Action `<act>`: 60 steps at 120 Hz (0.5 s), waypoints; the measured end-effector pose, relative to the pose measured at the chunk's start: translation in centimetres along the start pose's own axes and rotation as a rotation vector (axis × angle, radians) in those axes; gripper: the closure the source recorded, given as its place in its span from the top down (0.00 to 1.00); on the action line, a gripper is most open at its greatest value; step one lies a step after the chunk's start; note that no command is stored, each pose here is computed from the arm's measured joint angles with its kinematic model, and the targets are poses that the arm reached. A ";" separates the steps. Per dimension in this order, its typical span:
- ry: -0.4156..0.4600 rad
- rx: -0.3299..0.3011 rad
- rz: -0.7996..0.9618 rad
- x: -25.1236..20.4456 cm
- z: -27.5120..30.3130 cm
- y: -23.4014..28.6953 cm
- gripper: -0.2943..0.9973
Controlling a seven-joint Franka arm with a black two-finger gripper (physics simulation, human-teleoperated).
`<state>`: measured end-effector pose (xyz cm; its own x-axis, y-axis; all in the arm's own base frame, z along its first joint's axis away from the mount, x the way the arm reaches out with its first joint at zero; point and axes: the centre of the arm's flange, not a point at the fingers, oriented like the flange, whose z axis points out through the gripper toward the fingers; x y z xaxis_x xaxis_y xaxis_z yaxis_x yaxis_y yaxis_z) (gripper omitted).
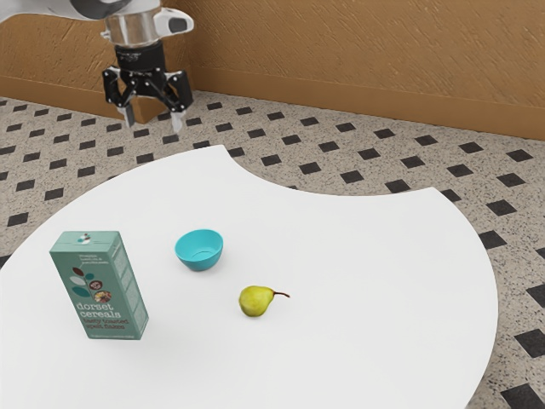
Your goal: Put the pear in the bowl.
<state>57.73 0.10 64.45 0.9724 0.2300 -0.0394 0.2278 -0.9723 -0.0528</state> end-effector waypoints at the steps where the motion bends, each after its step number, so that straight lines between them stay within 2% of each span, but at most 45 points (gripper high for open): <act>1: 0.001 0.000 -0.002 0.0 0.0 -0.1 0.77; 30: 0.050 -0.005 0.011 0.4 -0.8 1.0 0.77; 48: 0.074 -0.009 0.155 0.8 0.4 5.6 0.77; 60: 0.037 -0.007 0.329 0.9 3.9 11.5 0.77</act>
<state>61.06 -10.74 59.94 0.9950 -0.0980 -0.0170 -0.0985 -0.9945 -0.0364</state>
